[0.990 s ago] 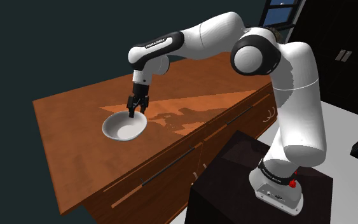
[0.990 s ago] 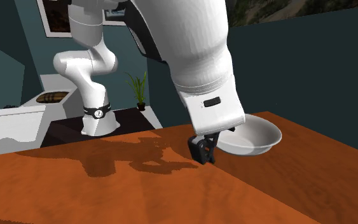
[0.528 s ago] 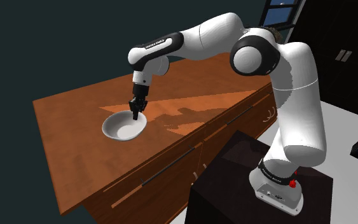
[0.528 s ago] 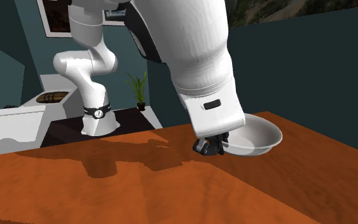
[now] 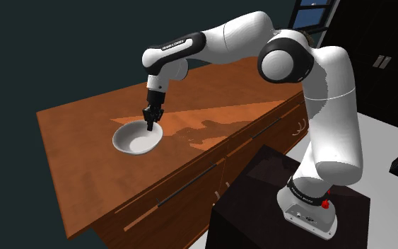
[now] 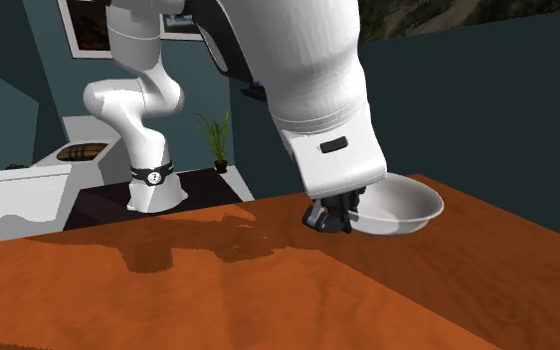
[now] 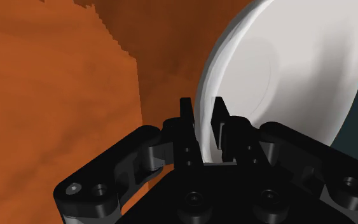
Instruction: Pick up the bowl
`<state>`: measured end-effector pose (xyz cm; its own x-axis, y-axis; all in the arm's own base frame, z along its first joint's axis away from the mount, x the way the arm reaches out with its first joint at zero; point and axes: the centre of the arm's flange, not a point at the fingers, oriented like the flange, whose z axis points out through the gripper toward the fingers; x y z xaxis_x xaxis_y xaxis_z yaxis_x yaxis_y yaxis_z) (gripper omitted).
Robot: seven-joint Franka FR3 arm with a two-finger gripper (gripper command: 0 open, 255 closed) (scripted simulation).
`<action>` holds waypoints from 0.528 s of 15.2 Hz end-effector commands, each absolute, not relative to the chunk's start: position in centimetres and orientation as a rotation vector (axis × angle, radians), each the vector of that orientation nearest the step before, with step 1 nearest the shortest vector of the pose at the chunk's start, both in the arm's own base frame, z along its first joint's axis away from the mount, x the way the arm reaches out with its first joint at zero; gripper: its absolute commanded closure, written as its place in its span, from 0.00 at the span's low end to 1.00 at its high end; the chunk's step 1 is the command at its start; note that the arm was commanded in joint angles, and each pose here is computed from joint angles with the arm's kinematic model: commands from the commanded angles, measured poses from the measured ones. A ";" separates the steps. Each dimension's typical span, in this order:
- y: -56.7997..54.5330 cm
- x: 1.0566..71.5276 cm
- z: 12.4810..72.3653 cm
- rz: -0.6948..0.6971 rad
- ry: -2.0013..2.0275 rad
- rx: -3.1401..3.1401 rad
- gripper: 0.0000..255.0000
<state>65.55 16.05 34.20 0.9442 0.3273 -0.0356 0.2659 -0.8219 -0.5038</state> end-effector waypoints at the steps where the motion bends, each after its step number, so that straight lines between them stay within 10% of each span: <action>1: 16.0 65.5 35.3 0.163 -0.423 -2.587 1.00; 8: 16.0 65.5 38.9 0.163 -0.423 -2.587 1.00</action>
